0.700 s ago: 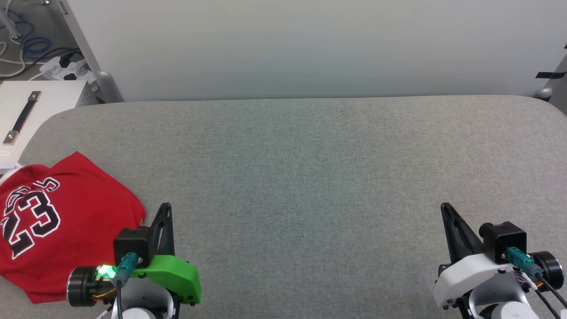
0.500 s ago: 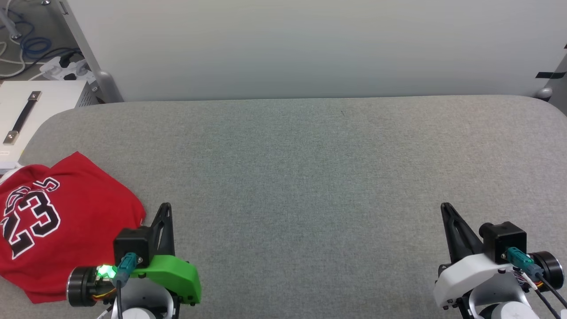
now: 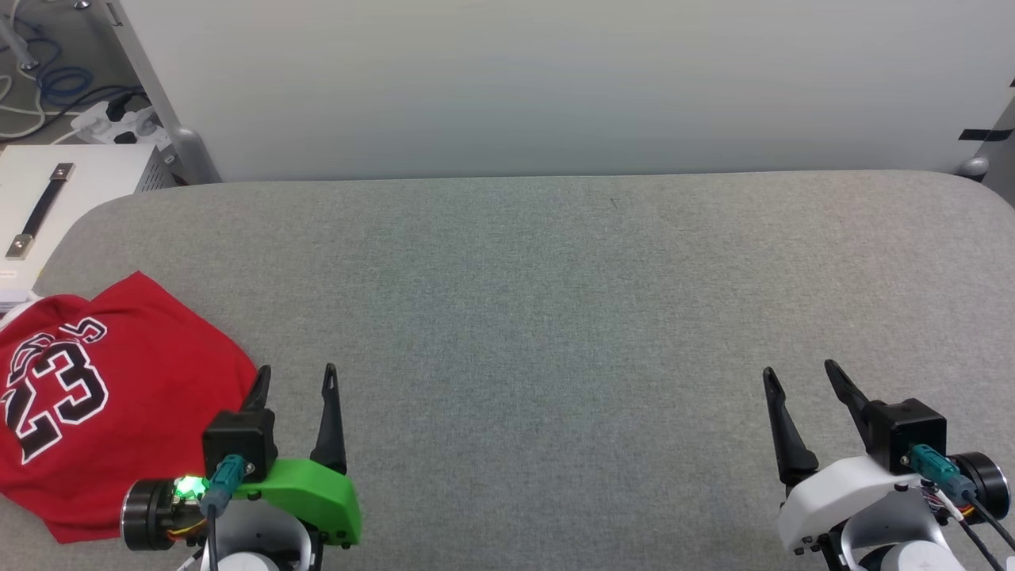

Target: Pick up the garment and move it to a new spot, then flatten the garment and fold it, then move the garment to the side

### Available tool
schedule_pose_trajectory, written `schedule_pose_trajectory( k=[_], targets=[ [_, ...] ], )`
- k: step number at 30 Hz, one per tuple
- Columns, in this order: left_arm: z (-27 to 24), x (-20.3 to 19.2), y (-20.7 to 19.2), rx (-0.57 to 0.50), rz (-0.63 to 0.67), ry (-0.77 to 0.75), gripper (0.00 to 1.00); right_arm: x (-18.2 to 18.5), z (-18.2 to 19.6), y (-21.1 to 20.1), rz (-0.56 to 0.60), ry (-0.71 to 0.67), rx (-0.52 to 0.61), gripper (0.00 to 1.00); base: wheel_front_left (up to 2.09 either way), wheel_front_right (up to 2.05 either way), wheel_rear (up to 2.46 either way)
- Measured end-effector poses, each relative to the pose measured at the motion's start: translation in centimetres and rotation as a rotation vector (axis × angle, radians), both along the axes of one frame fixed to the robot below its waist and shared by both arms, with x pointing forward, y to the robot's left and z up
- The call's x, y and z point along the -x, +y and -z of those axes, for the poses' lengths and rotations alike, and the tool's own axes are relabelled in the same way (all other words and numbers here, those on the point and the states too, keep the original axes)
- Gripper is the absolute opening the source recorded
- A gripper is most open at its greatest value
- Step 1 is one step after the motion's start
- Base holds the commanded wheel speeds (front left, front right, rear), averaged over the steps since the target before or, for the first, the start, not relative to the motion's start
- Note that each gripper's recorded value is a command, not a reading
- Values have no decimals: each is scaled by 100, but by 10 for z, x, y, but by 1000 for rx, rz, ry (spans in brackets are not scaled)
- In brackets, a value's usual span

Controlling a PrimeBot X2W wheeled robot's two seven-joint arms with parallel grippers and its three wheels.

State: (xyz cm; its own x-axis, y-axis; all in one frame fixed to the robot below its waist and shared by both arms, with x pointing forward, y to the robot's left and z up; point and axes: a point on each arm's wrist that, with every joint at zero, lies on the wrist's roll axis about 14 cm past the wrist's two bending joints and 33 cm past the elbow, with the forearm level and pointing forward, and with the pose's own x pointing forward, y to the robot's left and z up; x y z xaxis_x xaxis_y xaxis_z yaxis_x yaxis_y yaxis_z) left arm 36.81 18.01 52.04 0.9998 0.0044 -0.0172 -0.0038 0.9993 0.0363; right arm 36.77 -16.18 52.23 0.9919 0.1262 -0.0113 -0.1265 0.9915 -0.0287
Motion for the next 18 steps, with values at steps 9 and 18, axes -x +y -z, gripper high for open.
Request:
schedule_pose_trajectory(
  k=[9, 18],
  targets=[
    [-2, 1, -1, 16, 3, -17, 100, 0, -2, -1, 2, -13, -20, 100, 0, 0, 0],
    [-2, 1, -4, 32, 11, -29, 100, 0, -8, -1, 3, -35, -35, 100, 0, 0, 0]
  ],
)
